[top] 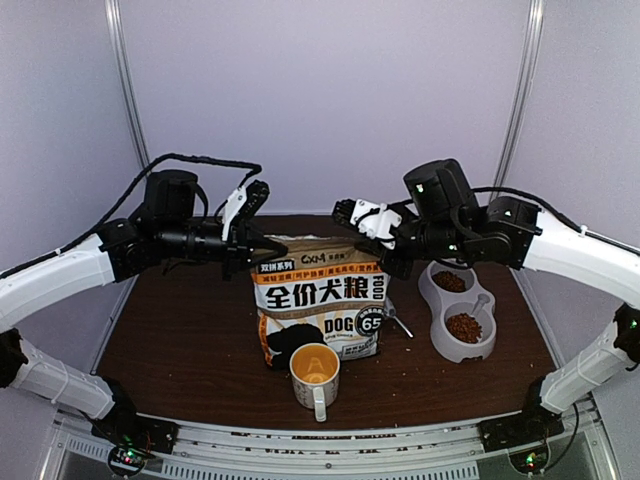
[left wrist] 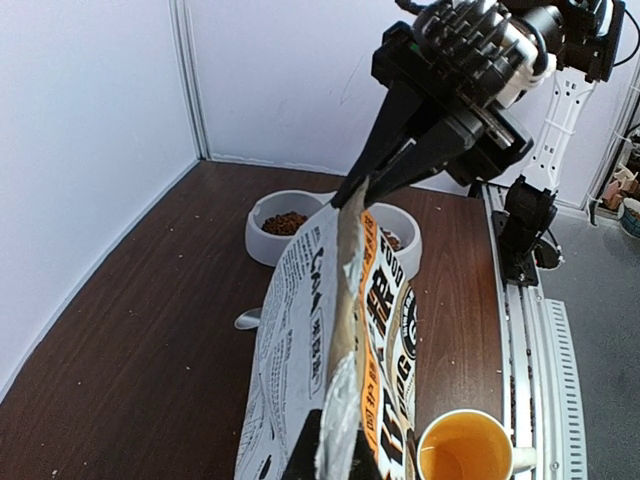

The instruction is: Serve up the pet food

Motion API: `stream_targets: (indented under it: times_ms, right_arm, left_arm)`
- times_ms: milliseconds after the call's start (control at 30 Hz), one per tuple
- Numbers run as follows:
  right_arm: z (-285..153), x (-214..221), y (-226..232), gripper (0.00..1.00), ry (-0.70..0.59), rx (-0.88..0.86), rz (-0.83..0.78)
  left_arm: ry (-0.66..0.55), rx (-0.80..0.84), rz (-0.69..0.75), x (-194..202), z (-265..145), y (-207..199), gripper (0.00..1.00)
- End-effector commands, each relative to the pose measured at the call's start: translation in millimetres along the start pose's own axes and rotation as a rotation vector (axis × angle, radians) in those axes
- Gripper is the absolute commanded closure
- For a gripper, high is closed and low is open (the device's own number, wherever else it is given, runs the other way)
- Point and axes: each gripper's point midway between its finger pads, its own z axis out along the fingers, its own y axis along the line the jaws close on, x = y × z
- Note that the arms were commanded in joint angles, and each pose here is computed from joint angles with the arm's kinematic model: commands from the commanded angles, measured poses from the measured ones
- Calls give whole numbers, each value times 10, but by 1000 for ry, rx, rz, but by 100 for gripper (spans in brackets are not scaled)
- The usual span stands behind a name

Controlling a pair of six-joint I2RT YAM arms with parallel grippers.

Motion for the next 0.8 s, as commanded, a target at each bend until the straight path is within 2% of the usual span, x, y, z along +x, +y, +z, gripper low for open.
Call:
stream_targets:
  times_ms: [0,200,267,333,500,600,767]
  right_arm:
    - [-220,577,-409,100,218,188,31]
    - [-266,666,-450,100,240,213,40]
    - [-286,685,-466,94,243,221,45]
    - [-295,707,-468,100,249,221,47]
    - [-310,774,-468,100,267,222,56]
    - [-332,812,-489,93,275,236,63]
    - [-384,869,-520,99,287,253,77]
  left_arm:
    - [-73,-32,53,-238,-196,4,100]
    - [-75,-36,56,-245,-208,6,100]
    - [-73,-36,54,-240,-206,7,100]
    - [-73,-37,54,-238,-206,10,100]
    - [-71,-41,55,-230,-210,15,100]
    - [-71,-42,56,-233,-211,16,100]
    - [-69,-44,56,-228,-214,17,100]
